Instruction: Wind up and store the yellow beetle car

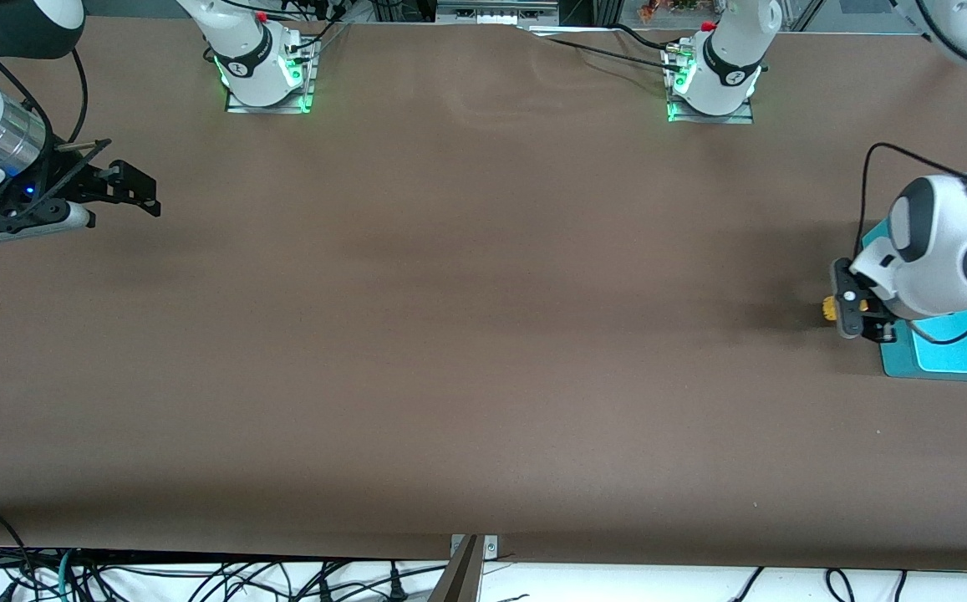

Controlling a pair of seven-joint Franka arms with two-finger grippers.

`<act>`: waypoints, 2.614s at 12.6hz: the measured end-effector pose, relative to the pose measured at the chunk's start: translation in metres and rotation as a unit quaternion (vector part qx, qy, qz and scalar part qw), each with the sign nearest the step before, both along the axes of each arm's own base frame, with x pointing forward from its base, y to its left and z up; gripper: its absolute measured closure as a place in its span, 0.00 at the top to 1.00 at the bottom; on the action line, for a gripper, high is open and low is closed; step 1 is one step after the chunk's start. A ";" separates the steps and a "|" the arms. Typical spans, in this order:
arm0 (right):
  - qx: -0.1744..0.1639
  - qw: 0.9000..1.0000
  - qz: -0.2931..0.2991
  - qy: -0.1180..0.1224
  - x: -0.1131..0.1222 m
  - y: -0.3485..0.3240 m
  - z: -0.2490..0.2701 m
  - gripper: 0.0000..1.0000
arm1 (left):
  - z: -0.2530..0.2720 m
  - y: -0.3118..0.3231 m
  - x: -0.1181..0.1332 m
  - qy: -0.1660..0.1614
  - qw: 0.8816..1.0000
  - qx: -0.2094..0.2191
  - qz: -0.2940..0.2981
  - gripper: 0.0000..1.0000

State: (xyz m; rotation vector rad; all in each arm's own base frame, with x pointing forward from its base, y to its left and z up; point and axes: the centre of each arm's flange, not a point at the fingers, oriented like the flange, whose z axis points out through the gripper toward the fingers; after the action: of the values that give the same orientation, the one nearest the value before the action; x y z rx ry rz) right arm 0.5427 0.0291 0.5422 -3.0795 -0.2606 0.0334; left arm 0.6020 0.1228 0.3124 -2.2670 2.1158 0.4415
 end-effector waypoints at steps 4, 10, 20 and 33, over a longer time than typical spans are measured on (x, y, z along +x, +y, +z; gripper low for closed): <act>0.000 1.000 0.001 0.000 0.000 0.001 0.001 1.00 | 0.018 0.089 -0.021 0.038 0.998 0.036 0.018 0.49; 0.000 1.000 0.001 0.000 0.000 0.002 0.001 1.00 | -0.075 0.185 -0.044 0.026 0.998 0.052 -0.030 0.48; 0.000 1.000 0.002 0.001 0.000 0.002 0.001 1.00 | -0.045 0.191 -0.039 -0.015 0.999 0.041 -0.001 1.00; 0.000 1.000 0.001 0.001 0.000 0.001 0.002 1.00 | 0.149 -0.003 -0.006 -0.143 0.873 -0.062 0.462 1.00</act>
State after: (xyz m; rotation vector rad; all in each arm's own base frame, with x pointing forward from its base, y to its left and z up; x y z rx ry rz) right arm 0.5425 0.0305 0.5439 -3.0792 -0.2649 0.0353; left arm 0.5962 0.1203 0.4619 -3.0469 0.8318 -0.0637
